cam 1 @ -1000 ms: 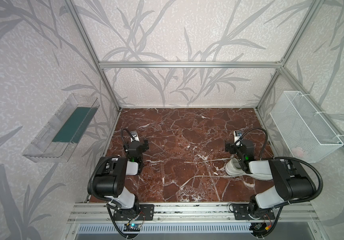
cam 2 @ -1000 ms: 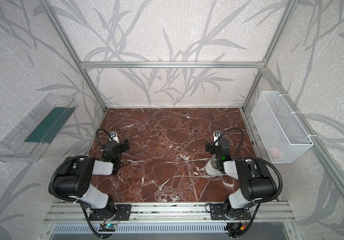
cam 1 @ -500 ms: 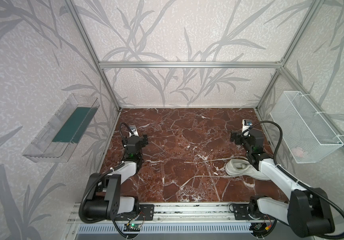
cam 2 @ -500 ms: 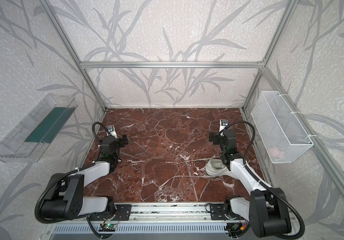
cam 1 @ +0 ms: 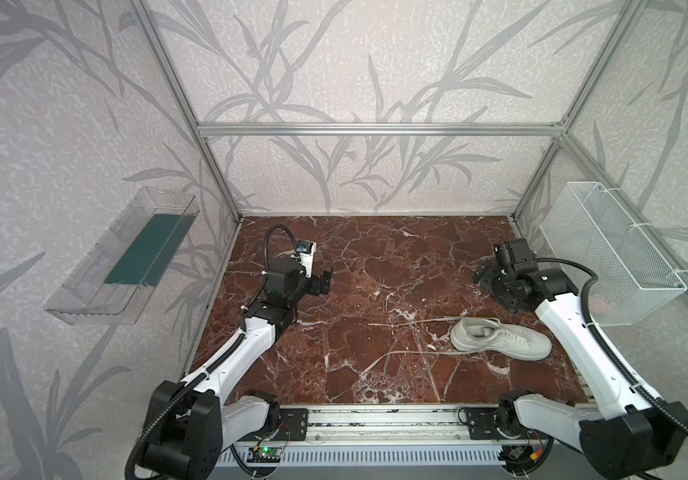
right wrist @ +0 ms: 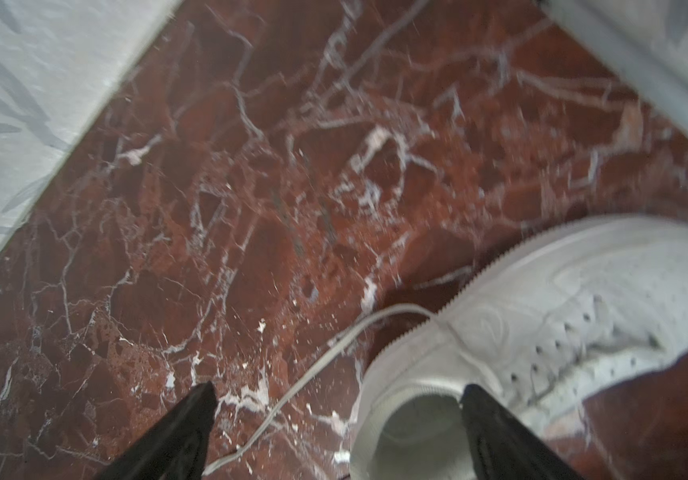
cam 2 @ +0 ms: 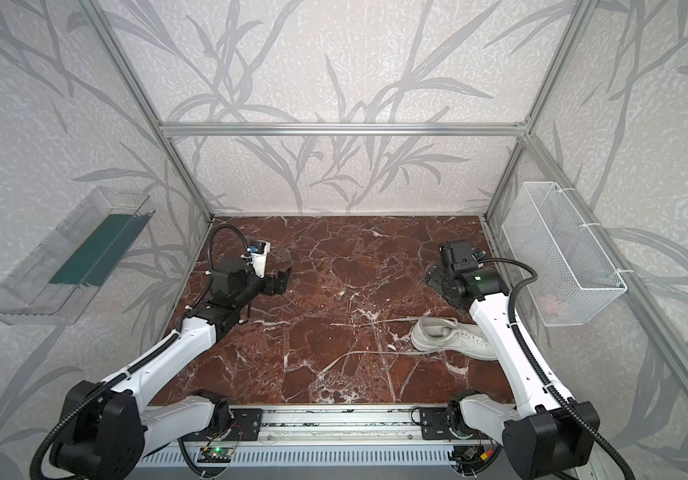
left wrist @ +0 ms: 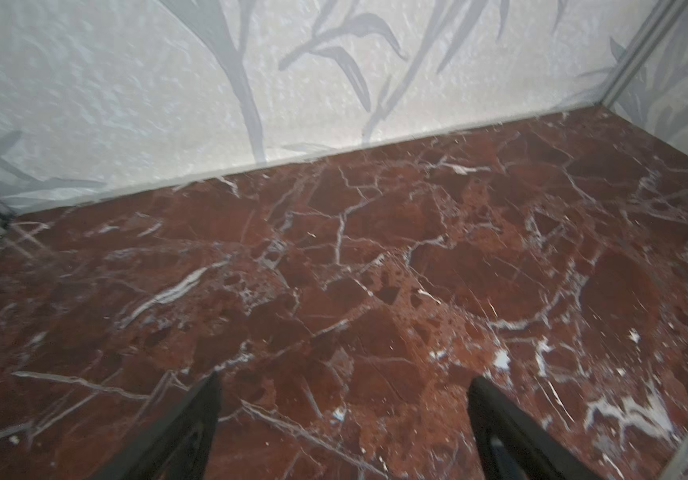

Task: Tie the shoes

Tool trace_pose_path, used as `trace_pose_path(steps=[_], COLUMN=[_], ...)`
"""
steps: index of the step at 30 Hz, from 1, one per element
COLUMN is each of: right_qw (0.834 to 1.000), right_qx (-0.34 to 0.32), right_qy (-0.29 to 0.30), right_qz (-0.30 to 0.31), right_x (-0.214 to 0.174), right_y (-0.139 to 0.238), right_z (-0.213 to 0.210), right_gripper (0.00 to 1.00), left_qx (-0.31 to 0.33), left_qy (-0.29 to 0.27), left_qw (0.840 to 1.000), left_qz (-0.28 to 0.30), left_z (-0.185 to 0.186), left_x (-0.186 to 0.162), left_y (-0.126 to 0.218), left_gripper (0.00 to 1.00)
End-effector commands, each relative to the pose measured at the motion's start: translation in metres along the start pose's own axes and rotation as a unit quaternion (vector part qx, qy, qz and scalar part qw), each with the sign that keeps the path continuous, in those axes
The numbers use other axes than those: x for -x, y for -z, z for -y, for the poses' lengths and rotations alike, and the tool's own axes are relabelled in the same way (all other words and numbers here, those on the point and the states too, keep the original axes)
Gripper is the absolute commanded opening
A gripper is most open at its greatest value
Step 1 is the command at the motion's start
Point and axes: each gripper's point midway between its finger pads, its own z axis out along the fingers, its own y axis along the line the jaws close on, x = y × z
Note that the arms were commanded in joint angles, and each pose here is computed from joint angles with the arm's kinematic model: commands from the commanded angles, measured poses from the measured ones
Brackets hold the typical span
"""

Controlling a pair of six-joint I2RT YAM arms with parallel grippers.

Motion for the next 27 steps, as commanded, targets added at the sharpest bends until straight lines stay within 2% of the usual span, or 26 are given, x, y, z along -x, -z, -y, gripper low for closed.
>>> trace_pose_path(steps=[1,4,8,14,27], right_qw=[0.984,0.977,0.972,0.962,0.965], right_qx=[-0.055,-0.053,-0.072,-0.096,-0.141], right_qy=[-0.138,-0.173,-0.184,-0.219,-0.182], right_qz=[-0.101,-0.115,-0.127,-0.13,-0.123], right_x=[-0.054,-0.065,-0.068,-0.074,-0.069], right_y=[-0.001,-0.008,-0.014,-0.029,-0.069], right_z=[0.035,0.032,0.029,0.034,0.033], right_gripper=[0.87,0.82,0.78,0.66,0.55], left_qx=[-0.049,-0.054,-0.06,-0.061,-0.055], left_qy=[-0.007,-0.007,-0.008,-0.015,-0.024], left_qw=[0.999,0.998,0.998,0.998,0.998], left_qz=[-0.015,-0.021,-0.023,-0.03,-0.036], left_z=[0.021,0.026,0.031,0.036,0.037], left_x=[-0.016,-0.024,-0.03,-0.034,-0.038], left_y=[0.004,0.002,-0.002,-0.008,-0.016], left_gripper=[0.94,0.94,0.94,0.93,0.93])
